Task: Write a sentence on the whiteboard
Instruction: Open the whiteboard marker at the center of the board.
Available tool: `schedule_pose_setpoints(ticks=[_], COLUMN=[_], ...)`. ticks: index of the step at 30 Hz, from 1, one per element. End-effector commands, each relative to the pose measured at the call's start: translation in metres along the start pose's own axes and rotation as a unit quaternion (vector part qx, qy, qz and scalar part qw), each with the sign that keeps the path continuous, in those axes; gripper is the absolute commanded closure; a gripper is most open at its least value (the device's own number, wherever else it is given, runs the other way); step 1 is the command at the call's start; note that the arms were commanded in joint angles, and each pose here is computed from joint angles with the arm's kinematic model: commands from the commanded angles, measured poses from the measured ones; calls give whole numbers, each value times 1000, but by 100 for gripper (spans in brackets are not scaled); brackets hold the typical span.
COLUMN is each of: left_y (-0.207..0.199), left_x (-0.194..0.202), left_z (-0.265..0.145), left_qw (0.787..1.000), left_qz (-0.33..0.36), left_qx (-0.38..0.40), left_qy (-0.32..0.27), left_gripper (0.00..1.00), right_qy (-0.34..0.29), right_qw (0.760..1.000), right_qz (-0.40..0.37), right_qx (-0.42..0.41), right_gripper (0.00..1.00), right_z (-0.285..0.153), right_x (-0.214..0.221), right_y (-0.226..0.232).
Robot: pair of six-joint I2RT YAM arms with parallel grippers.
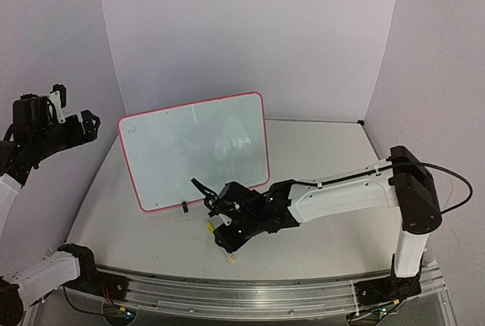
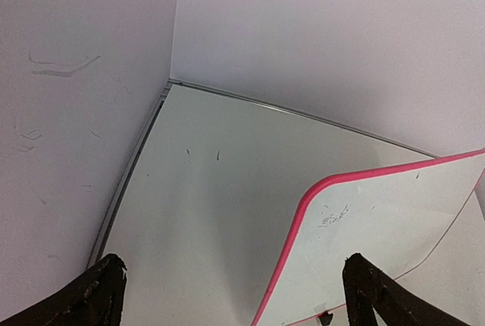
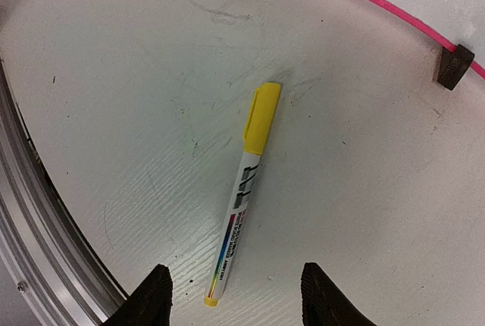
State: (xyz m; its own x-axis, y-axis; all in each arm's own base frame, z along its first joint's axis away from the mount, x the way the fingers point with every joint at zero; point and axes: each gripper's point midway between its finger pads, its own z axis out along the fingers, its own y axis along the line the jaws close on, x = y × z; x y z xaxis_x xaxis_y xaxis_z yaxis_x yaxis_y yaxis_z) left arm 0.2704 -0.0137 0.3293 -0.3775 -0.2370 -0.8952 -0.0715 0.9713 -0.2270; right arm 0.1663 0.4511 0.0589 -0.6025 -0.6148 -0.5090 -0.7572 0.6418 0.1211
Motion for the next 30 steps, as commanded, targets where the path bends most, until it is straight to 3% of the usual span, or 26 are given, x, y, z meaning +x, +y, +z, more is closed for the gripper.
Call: schedule_pose_setpoints(ticks=[1,8,18,21,23,30], left_y=[-18,-33,-26,-33,-39,-77], left_x=[-3,-2,-8,-9,-9,-11], left_z=[-7,-10,-20,-20,-21,-26], left_qw=[999,995,997,996,994,976], left_qz=[-20,-22,-3,1,3,-19], left_qx=[48,90,67,86,102,199], left_qy=[13,27,22,29,32,85], left_gripper=[1,1,1,1,1,4], right_qy=[7,22,41,39,31,-52], right_qw=[999,998,997,995,994,993], right_qz=[8,24,25,34,44,51], right_qx=[37,50,66,81,91,90], right_gripper=[53,66,78,88,99,100], right_z=[11,27,46,49,44,-16], right_x=[-2,4,14,14,12,-36], right_y=[1,0,0,-5,-10,-9])
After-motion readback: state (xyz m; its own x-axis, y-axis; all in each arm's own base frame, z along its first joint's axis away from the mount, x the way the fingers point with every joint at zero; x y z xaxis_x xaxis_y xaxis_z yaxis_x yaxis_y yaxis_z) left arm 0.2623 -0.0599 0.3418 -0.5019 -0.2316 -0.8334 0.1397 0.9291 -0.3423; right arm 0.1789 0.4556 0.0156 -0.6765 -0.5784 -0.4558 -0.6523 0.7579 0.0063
